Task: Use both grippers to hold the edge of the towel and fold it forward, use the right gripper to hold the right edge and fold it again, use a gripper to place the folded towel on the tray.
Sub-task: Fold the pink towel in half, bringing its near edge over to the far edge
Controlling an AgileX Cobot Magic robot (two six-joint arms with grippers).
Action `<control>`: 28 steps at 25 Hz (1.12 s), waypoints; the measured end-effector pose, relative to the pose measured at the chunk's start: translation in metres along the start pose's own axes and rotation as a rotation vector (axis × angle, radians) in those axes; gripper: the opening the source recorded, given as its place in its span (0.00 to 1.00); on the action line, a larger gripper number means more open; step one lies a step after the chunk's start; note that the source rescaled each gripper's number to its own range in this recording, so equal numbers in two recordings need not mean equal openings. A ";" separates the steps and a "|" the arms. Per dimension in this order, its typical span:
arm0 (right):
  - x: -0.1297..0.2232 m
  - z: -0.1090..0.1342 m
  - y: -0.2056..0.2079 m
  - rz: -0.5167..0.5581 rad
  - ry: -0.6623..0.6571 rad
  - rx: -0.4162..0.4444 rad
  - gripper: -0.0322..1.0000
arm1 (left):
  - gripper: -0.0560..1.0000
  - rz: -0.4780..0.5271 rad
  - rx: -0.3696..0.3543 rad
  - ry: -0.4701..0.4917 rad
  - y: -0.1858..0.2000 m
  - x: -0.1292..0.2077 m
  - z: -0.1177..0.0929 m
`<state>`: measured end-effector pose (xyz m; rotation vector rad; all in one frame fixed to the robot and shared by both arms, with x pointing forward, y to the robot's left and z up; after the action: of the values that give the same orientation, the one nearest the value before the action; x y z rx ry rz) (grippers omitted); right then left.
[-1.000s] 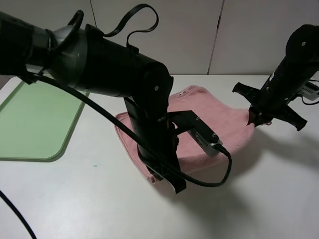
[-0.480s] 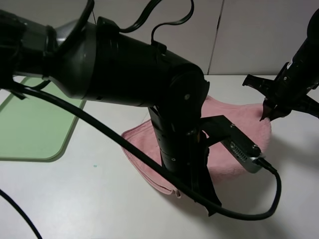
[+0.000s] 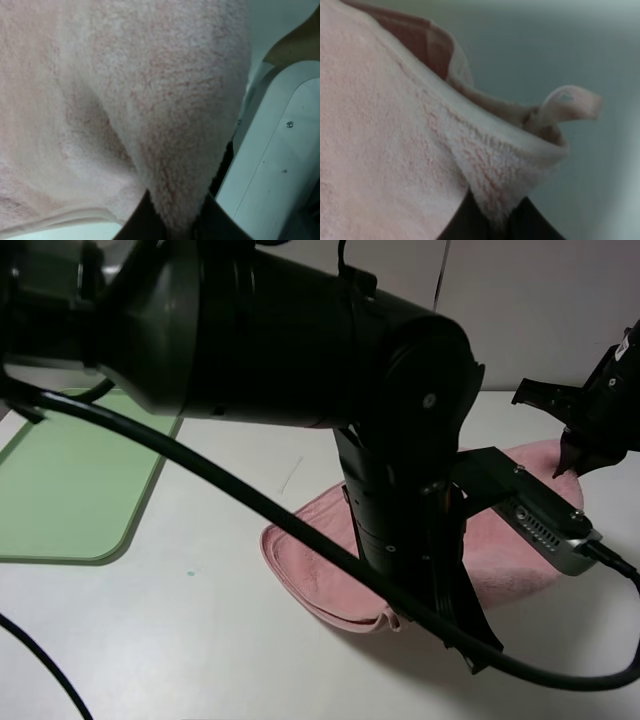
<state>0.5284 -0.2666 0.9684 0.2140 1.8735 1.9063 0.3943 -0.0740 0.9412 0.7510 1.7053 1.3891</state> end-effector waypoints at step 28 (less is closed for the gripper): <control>-0.004 0.005 0.013 -0.071 0.028 -0.066 0.03 | 0.05 0.000 0.000 0.119 0.019 0.001 -0.001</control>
<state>0.5315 -0.2636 0.9823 0.0990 1.8085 1.9292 0.3925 -0.0697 0.9597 0.6799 1.7963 1.4585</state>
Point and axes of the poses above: a point on each arm's last joint axis where the gripper is mounted, y pointing back along that axis away from the gripper, z along the wrist's bending axis when the last joint is at zero, x = y × z, the point moved 4 cm from there along -y, pointing out along that axis toward the gripper, and after that the axes turned 8 degrees about y, right-handed, at the moved point
